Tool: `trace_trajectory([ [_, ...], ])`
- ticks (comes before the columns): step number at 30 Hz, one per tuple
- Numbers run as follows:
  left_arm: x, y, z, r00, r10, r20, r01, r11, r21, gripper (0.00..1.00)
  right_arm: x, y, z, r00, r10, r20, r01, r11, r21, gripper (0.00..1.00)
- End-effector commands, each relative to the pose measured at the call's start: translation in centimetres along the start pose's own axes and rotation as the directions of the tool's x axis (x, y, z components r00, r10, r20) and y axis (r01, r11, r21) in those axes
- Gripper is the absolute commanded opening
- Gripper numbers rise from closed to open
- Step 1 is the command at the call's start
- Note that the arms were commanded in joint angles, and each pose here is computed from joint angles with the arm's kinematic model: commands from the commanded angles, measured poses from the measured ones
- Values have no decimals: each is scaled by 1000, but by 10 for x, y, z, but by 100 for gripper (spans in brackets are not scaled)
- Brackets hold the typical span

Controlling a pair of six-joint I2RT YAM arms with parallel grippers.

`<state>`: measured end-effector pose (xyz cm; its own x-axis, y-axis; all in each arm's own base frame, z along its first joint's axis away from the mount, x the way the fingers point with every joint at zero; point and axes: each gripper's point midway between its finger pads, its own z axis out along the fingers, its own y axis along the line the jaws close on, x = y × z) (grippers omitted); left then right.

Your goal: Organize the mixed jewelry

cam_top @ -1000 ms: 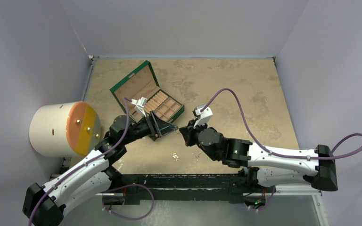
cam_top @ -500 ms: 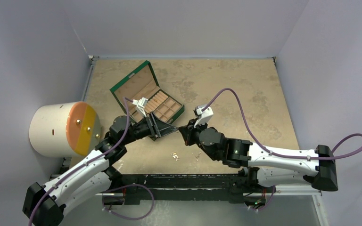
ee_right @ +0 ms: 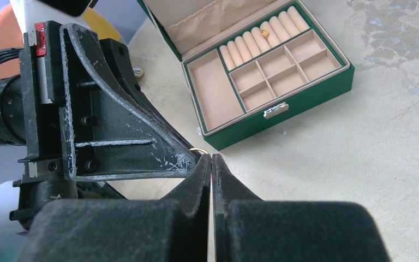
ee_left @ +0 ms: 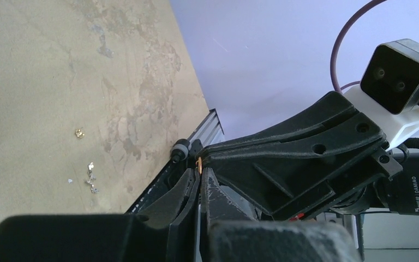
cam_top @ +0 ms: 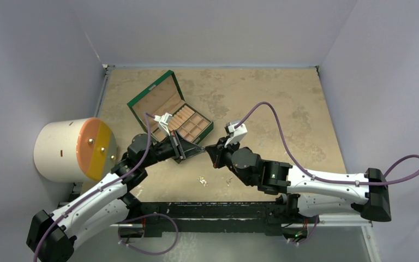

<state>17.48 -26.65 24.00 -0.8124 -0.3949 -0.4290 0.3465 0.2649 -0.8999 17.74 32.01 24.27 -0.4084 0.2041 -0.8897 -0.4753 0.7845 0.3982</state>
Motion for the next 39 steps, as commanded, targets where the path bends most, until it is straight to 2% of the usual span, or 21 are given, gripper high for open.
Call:
trace_trajectory([
  [1,-5,-15,-1,999,31,16,-32,997,64,0,-13,4,-2,998,45,49,-44,999,-16,0],
  [8,-7,-19,-4,997,70,19,-71,996,60,0,-14,6,-4,999,36,38,-34,998,-51,2],
  [14,-9,-16,-9,983,183,-4,-183,983,-4,0,-12,-4,7,998,28,-50,-35,989,-145,21],
  [17,-10,-12,-12,973,231,-18,-232,972,-35,0,-19,-7,7,998,3,-58,-14,981,-194,34],
  [22,-10,-13,-14,959,281,-24,-282,959,-35,0,-34,-5,-7,999,2,-46,-17,942,-336,46],
  [27,-4,-21,-16,952,303,-51,-302,953,19,0,-31,5,-22,996,7,-92,-54,854,-518,50],
  [32,-2,-43,-17,946,320,-46,-313,942,121,0,-28,26,-44,991,28,-131,-114,696,-709,53],
  [35,0,-57,-18,949,313,-42,-300,935,191,0,-26,34,-54,989,36,-141,-133,616,-777,55],
  [39,1,-72,-22,950,311,-26,-293,920,262,0,-24,37,-58,986,60,-153,-159,570,-806,55],
])
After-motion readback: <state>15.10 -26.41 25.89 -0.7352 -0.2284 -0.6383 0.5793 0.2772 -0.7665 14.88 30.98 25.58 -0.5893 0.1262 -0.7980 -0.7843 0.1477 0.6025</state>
